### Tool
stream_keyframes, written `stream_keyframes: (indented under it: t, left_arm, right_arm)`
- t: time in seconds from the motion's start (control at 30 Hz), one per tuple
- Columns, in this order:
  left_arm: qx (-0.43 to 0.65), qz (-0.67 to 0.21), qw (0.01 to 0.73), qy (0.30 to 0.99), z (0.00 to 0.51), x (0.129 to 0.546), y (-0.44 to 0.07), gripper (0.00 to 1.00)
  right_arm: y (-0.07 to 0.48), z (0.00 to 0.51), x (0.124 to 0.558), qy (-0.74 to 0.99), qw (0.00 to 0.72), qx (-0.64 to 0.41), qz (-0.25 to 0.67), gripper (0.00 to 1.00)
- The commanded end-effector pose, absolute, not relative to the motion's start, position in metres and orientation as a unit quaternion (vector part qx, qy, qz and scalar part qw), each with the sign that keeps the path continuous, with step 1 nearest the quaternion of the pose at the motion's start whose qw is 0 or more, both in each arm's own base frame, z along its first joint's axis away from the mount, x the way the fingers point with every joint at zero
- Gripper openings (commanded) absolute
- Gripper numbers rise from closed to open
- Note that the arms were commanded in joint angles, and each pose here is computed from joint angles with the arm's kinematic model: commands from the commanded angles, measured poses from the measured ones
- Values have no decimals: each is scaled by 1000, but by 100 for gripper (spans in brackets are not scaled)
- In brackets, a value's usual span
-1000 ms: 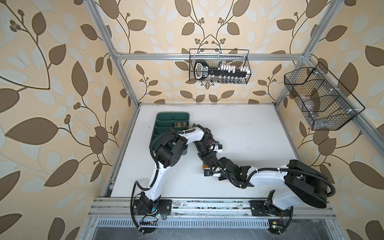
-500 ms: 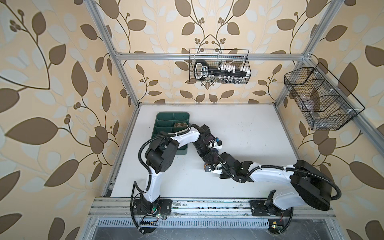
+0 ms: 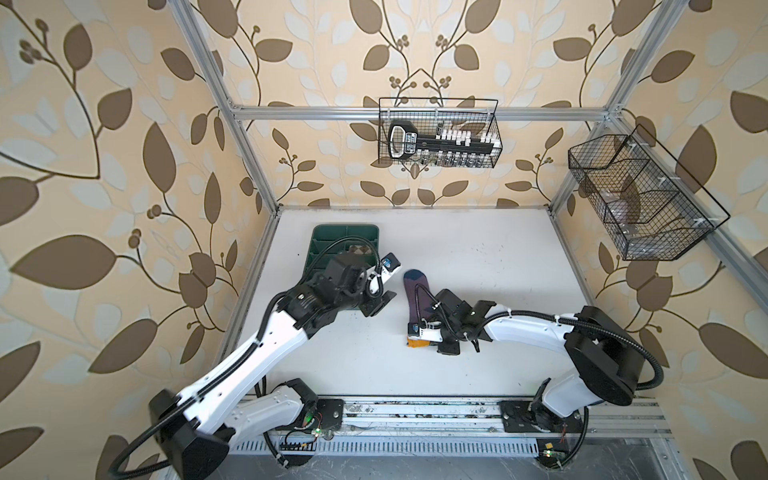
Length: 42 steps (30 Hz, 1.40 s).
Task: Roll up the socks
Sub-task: 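Hold the roll with the right gripper while the left releases and withdraws, then reach the left gripper back to pinch the roll beside the right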
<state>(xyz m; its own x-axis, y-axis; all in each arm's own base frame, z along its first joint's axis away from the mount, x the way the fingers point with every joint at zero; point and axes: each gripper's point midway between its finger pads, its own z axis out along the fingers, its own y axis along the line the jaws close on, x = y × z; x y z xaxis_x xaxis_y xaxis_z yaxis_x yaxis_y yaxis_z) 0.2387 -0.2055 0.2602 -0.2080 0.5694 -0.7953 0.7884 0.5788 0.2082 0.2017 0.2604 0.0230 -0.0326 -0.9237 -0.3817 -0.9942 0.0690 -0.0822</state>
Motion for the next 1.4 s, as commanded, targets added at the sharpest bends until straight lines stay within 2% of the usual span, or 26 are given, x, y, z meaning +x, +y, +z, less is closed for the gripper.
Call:
stream_keyframes:
  t: [0.0,0.13,0.2,0.47,0.6,0.8,0.87,0.93,1.03,1.13,1.27,1.37]
  left_arm:
    - [548,-87,417,720,241,205,-211,65]
    - [656,35,351,667,202,174,-226,66]
    - [688,70,327,643,176,162,-242,66]
    - [701,90,306,638,90,164,-285,67]
    - [695,106,303,643,62,174,-294,67]
    - [663,131,324,662,46,197,-295,66]
    - [657,136,320,669,40,202,-294,62]
    - [655,137,305,677,32,205,-293,54]
    - [656,125,281,689,23,205,-293,30]
    - [664,105,254,696,17,198,-293,15]
    - [672,48,183,716,14,184,-287,6]
    - [666,-4,124,735,16,178,-281,4]
  right_arm:
    - [249,12,168,723,75,-665,173,0]
    - [250,13,174,736,63,-643,203,0]
    - [248,10,177,740,56,-639,204,0]
    - [246,6,179,746,43,-628,215,0]
    - [246,7,180,746,45,-627,218,0]
    - [246,7,179,746,42,-627,220,0]
    - [245,6,178,747,39,-626,221,0]
    - [246,7,178,747,41,-626,222,0]
    - [246,9,180,749,50,-624,219,0]
    - [246,15,188,752,77,-621,207,0]
    - [248,38,206,754,154,-612,183,13]
    - [241,60,223,768,218,-583,151,36]
